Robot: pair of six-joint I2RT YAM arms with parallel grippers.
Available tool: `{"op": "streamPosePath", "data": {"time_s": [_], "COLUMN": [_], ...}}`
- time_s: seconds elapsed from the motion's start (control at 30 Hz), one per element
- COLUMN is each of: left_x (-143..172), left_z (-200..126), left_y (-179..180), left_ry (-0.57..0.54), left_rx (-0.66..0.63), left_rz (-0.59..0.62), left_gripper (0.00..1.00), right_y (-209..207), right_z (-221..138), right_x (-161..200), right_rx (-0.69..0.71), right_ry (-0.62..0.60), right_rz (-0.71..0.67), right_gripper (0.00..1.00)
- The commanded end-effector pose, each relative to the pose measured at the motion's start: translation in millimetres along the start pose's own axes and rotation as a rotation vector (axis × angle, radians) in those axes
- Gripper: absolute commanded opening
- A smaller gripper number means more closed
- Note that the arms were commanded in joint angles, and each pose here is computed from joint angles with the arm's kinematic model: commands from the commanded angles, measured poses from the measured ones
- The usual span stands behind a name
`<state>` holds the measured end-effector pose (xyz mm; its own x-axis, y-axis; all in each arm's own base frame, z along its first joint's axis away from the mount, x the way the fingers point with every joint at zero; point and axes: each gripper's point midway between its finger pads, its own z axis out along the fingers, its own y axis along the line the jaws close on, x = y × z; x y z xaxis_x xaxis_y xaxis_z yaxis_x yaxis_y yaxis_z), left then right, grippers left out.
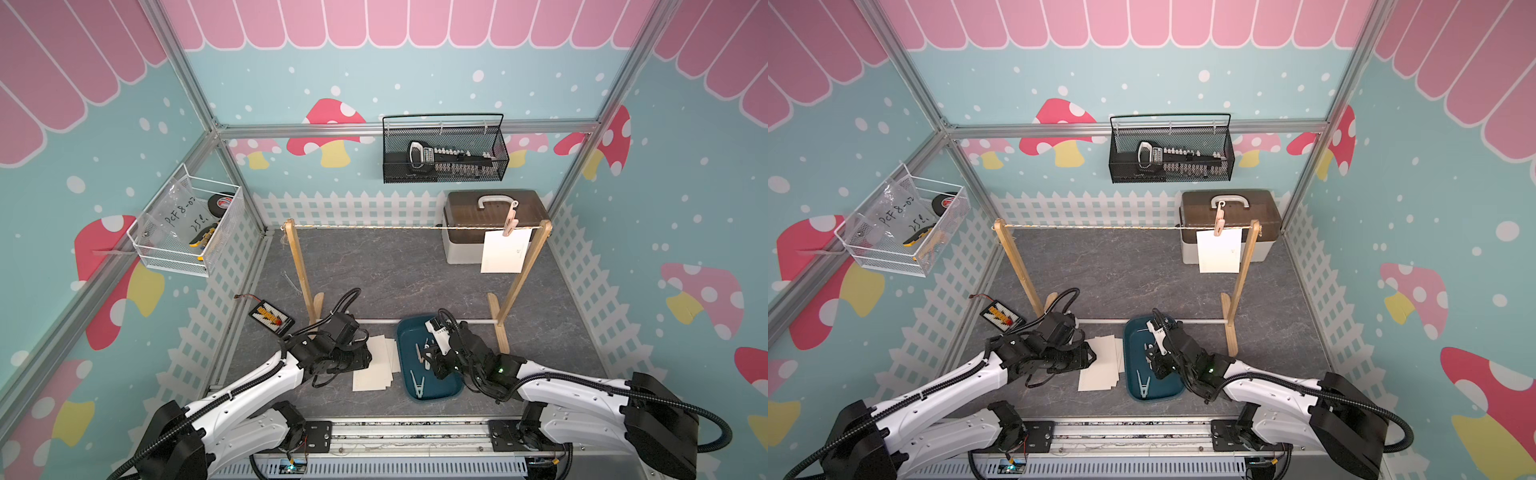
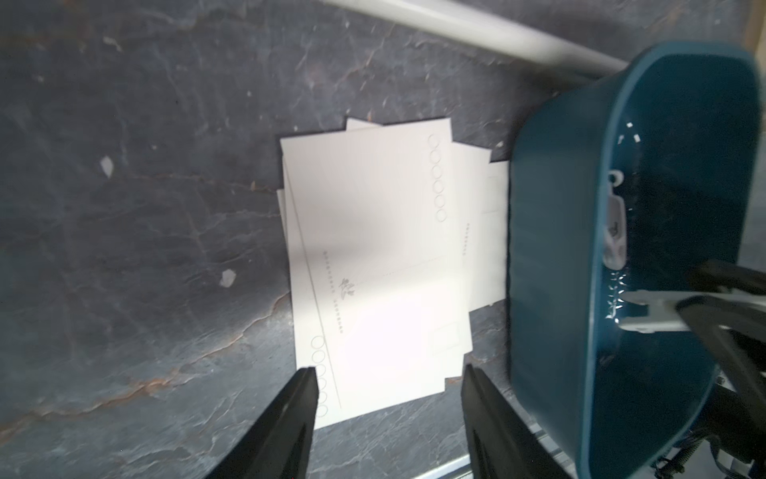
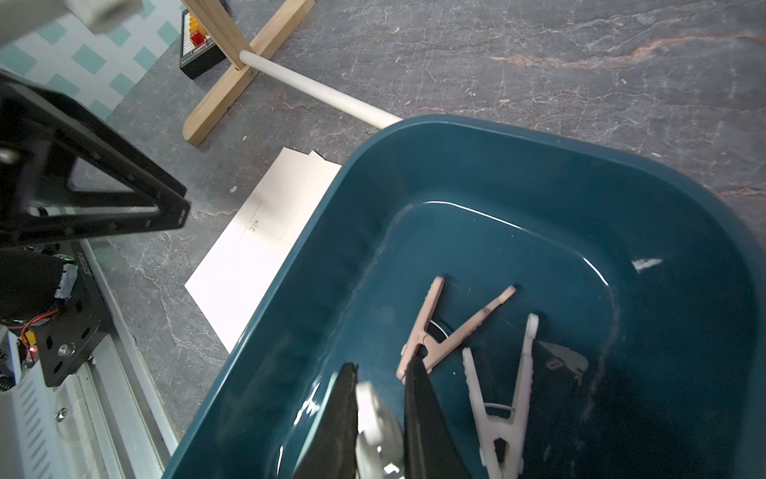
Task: Remove the postcards from the strings
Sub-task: Place the clamp in the storage box.
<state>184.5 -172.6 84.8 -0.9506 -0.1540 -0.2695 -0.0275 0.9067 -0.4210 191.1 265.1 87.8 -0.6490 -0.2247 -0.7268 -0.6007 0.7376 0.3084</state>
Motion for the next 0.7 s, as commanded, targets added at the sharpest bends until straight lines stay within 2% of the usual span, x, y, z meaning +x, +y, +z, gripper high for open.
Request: {"op": "streamPosePath", "data": {"time_s": [0.0, 0.1, 0.2, 0.37, 0.5, 0.67], "left_x": [-19, -28, -35, -51, -68, -82], "left_z": [-15, -23, -31, -52, -78, -108], "left_y": [-16, -26, -39, -76, -112, -158], "left_ry": [-0.087, -0.128, -0.165, -0.251, -0.346, -0.458], "left_rx": [0.046, 0.092, 0.154, 0.322, 0.449, 0.546], "left_rz": [0.038, 0.048, 0.063, 0.123, 0.210, 0.363], "left_gripper": [0.62, 0.63, 0.63, 0.63, 0.63, 0.66], "right_y": [3, 2, 3, 9, 29, 36], "right_z": [4, 8, 8, -7, -40, -98], "right_x": [-10, -7, -7, -21, -49, -90], "right_rx": [0.011, 0.013, 0.010, 0.003, -0.063, -0.031], "right_ry": [-0.022, -0.005, 0.001, -0.010, -0.059, -0.138], "right_rz": [0.011, 0.014, 0.015, -0.019, -0.115, -0.225], "right_gripper": [0.08, 0.15, 0.26, 0.41, 0.51, 0.58]}}
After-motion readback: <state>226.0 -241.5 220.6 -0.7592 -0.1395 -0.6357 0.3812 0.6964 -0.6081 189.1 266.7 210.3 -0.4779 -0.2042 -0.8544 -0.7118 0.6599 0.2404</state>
